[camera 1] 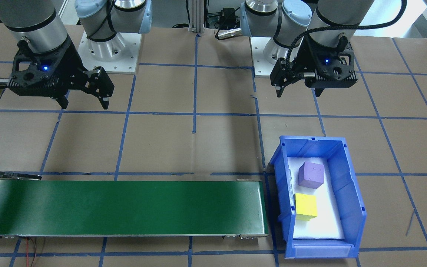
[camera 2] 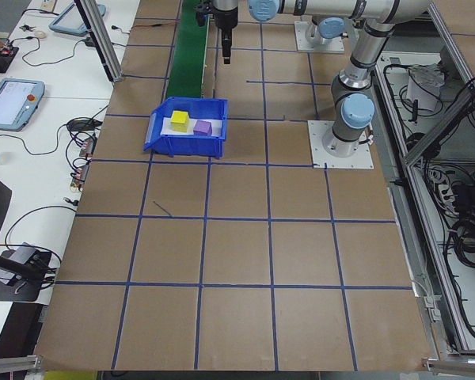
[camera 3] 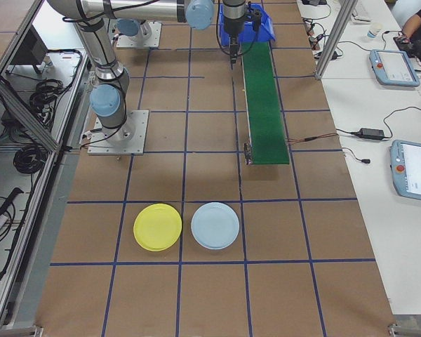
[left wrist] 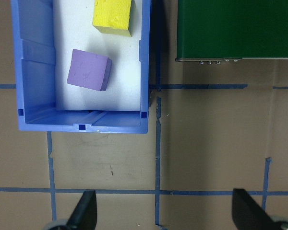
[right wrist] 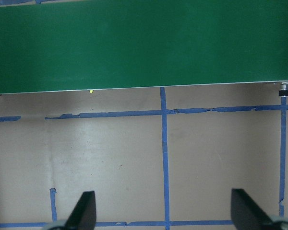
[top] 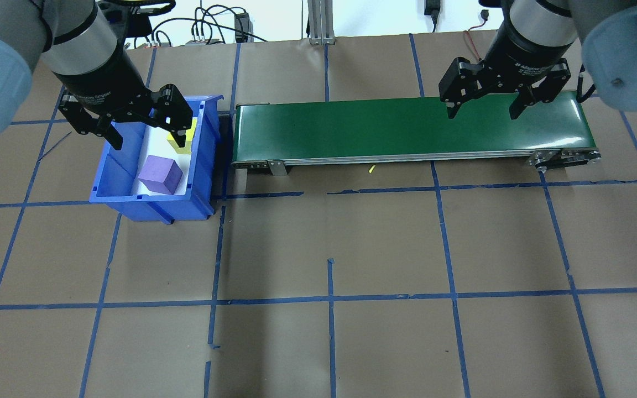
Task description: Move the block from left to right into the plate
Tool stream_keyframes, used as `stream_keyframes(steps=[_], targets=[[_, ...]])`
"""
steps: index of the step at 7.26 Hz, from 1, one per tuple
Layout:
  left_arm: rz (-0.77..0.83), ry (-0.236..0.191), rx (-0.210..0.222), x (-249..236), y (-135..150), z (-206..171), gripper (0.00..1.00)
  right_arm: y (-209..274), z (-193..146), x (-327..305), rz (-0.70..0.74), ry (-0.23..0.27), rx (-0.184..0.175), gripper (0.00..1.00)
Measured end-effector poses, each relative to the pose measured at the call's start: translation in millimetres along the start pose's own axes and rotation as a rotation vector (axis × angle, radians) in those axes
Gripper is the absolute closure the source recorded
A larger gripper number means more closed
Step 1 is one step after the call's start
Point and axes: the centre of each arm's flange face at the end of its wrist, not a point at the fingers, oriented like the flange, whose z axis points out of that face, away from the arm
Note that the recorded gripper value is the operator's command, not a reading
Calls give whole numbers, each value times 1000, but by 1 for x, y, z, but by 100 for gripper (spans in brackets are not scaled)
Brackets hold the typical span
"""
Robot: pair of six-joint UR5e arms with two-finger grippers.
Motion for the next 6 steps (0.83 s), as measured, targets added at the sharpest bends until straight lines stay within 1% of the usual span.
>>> stream_keyframes(steps=[1,2,3,4,5,6], targets=[[8,1,8,-1,-1,1,0,0,1,0,0,0,-2,0],[23,1,26,-1,-4,0,0,0,1,0,-1,0,-3,0],[44,1,29,-5,-9,3,0,0,1,0,-2,-1,-4,0],[75,2,16,-16,-21,13,0,1,2,0,-2,-1,-5,0],[99,6,12,-42,-47,33,0,1,2,0,-3,-2,-5,0],[114,10,14,-69,-76,62,0,1,2,0,-3,-3,-5,0]])
